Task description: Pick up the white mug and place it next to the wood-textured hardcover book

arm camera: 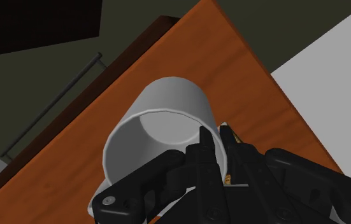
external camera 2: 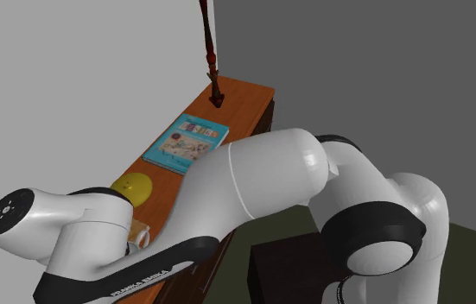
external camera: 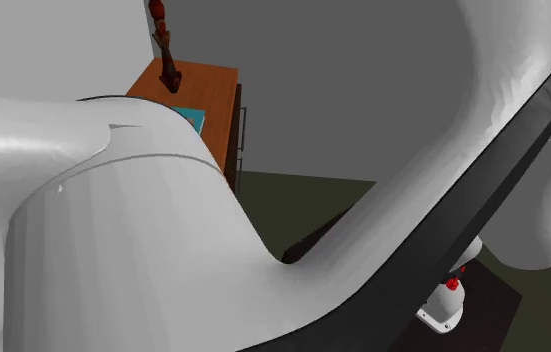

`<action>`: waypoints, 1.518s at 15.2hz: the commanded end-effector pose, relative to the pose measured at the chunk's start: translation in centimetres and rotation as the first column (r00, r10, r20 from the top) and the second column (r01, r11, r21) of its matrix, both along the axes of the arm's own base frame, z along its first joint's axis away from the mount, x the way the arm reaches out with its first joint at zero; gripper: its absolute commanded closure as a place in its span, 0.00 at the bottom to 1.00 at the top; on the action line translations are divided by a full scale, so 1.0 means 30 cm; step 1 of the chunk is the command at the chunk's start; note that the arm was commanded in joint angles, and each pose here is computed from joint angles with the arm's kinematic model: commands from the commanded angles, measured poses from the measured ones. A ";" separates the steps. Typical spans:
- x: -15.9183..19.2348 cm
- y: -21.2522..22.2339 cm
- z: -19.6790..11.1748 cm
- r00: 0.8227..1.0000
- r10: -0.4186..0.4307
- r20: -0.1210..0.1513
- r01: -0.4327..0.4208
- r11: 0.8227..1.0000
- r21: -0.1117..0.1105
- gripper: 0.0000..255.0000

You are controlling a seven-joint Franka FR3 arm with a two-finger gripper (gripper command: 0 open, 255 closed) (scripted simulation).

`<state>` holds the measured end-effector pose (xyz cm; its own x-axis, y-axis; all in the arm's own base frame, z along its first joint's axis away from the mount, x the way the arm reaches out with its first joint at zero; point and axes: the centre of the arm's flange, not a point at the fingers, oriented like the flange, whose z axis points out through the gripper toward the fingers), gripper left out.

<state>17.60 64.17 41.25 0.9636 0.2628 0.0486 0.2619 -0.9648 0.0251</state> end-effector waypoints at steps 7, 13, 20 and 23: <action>-0.003 -0.001 -0.076 1.000 0.000 0.000 0.000 1.000 0.000 1.00; -0.003 -0.001 -0.076 1.000 0.000 0.000 0.000 1.000 0.000 0.00; -0.010 0.000 0.056 1.000 0.000 0.000 0.000 1.000 0.000 0.00; -0.012 0.000 0.091 1.000 0.000 0.000 0.000 1.000 0.000 0.00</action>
<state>17.30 64.13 43.62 0.9636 0.2627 0.0494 0.2618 -0.9648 0.0240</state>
